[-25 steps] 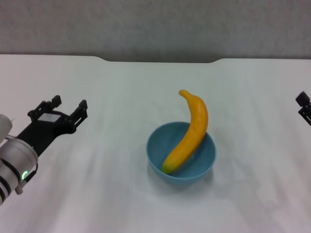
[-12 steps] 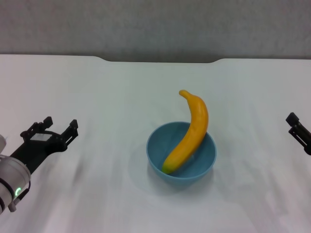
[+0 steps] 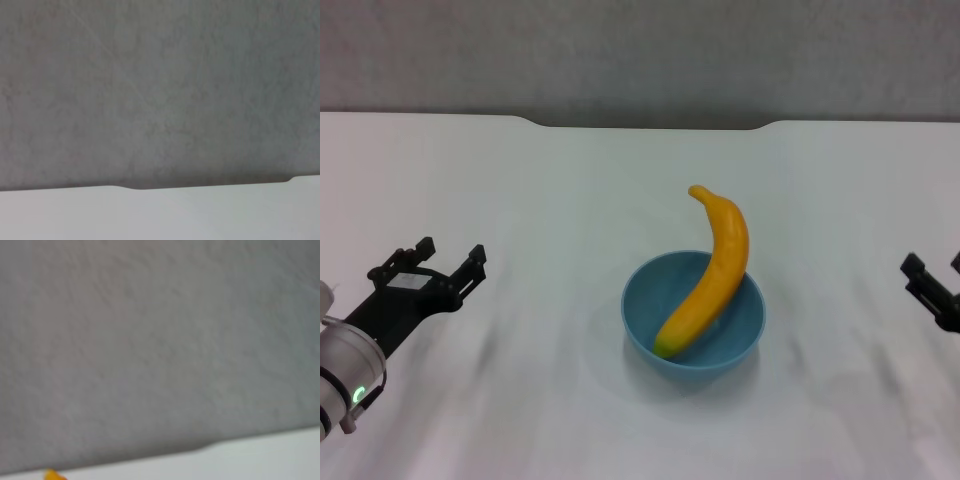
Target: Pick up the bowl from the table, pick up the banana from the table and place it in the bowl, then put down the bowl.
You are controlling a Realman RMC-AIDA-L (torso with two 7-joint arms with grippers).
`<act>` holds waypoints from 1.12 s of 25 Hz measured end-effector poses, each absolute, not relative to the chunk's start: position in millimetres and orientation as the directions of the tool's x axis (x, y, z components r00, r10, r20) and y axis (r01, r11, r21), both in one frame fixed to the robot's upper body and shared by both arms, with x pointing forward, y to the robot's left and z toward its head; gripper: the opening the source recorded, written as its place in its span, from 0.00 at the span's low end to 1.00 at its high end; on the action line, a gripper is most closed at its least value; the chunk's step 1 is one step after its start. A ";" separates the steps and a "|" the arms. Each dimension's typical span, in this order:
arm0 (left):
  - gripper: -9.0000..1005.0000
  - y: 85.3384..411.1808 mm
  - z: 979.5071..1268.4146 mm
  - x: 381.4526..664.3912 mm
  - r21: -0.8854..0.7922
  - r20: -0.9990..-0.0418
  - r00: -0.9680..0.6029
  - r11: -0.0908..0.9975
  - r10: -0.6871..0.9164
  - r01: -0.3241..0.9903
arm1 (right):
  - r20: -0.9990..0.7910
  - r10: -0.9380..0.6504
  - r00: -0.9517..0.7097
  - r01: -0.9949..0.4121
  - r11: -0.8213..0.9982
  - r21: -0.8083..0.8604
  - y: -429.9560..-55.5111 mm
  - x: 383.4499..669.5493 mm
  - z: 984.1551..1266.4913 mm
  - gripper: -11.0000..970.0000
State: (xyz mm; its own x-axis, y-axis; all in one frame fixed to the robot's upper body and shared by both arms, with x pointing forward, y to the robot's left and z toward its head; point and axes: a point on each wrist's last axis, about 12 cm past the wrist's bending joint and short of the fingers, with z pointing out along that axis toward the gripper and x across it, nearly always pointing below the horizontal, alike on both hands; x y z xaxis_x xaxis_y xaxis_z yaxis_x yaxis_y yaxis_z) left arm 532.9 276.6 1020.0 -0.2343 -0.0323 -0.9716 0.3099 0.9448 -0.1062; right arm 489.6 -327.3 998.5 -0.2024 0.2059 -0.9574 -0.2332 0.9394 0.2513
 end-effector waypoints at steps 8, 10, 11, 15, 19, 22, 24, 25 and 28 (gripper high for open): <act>0.73 283.8 1016.6 533.5 -0.116 -0.965 -0.259 0.955 -0.043 0.274 | -0.937 0.155 -0.314 -0.186 0.957 0.221 -327.0 495.6 985.2 0.86; 0.73 282.6 1016.9 535.2 -0.117 -0.965 -0.260 0.954 -0.043 0.277 | -0.935 0.156 -0.318 -0.198 0.954 0.226 -324.3 497.1 985.6 0.86; 0.73 281.8 1016.5 536.0 -0.116 -0.964 -0.262 0.953 -0.040 0.280 | -0.935 0.154 -0.321 -0.203 0.953 0.227 -323.2 497.8 985.6 0.86; 0.73 282.9 1010.4 534.7 -0.110 -0.957 -0.288 0.954 -0.027 0.277 | -0.931 0.135 -0.339 -0.206 0.955 0.213 -321.3 500.4 984.0 0.86; 0.73 288.0 1003.9 531.6 -0.106 -0.949 -0.314 0.959 -0.020 0.261 | -0.930 0.115 -0.350 -0.215 0.956 0.199 -319.2 503.3 983.6 0.86; 0.73 287.8 1004.1 533.7 -0.100 -0.949 -0.315 0.959 -0.012 0.264 | -0.930 0.112 -0.351 -0.220 0.955 0.198 -318.3 505.1 984.2 0.86; 0.73 287.0 1002.3 533.3 -0.091 -0.946 -0.323 0.959 0.001 0.268 | -0.928 0.106 -0.357 -0.222 0.955 0.195 -317.2 506.8 983.9 0.86; 0.73 286.7 1000.6 532.8 -0.087 -0.944 -0.331 0.959 0.008 0.269 | -0.927 0.102 -0.361 -0.225 0.955 0.192 -316.1 508.0 983.9 0.86; 0.73 287.5 997.6 532.4 -0.079 -0.938 -0.345 0.960 0.020 0.270 | -0.924 0.087 -0.372 -0.238 0.953 0.185 -312.3 510.4 983.2 0.86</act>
